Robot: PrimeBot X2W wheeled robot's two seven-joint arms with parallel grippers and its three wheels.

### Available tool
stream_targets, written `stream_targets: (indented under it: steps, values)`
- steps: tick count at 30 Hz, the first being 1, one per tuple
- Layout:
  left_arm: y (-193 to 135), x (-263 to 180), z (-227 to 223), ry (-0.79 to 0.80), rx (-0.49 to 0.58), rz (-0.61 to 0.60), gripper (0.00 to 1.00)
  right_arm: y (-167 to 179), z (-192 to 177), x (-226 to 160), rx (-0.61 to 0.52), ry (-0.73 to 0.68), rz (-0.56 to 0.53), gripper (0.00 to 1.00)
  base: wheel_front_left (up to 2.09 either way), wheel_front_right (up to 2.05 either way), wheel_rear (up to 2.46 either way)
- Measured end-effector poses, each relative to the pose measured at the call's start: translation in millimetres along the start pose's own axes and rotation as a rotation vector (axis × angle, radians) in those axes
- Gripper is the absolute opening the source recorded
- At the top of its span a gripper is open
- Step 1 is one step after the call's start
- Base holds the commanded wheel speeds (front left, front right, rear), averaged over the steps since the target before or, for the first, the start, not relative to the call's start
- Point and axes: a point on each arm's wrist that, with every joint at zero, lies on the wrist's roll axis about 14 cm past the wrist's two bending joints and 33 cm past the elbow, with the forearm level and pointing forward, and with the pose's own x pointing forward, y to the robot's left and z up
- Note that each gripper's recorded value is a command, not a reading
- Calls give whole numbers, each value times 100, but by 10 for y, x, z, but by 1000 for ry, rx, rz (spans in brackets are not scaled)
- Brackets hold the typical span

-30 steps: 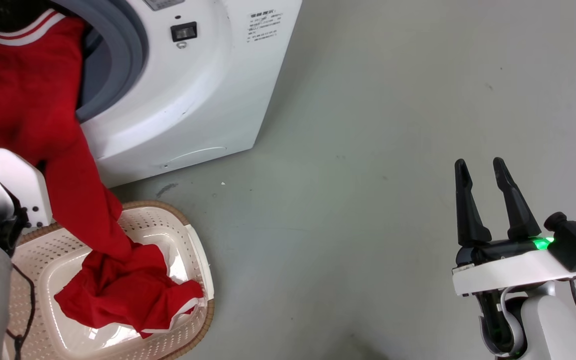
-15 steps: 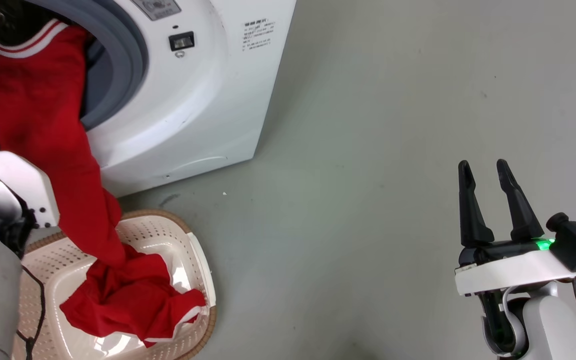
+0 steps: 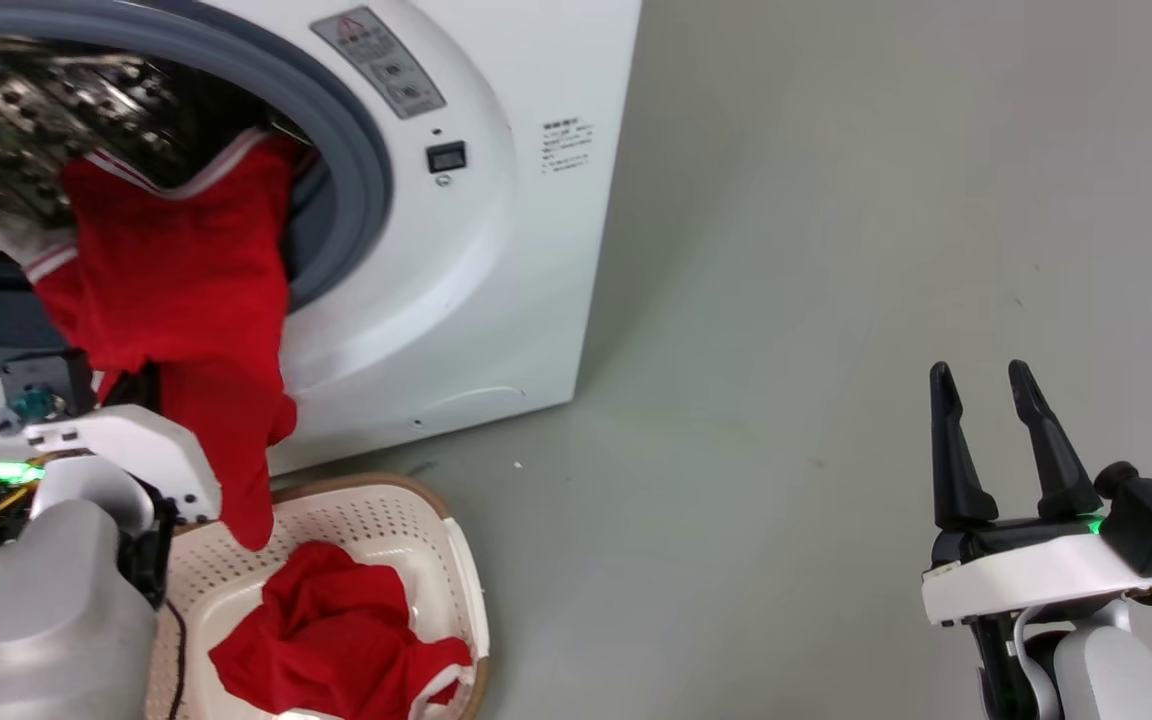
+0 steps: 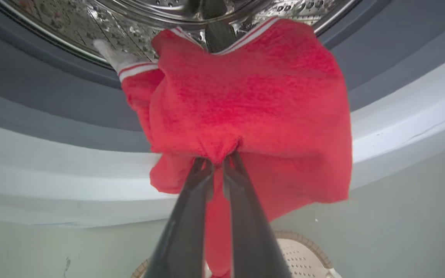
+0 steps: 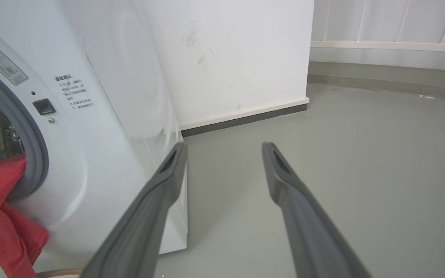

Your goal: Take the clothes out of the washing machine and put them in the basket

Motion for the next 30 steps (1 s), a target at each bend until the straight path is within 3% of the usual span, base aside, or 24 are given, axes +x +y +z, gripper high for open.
stream_targets:
  steps: [15,22,30]
  values:
    - [-114,-841,712,-355,-12,10,0,339,172,-61,5,-58,107,100,0,0,0]
    - [-217,-1216,609,-387,-17,1,0,422,202,-101,-2,-60,134,100,0,0,0]
    - [-326,-1545,173,-312,-47,-4,0,503,244,-125,-12,-63,161,100,0,0,0]
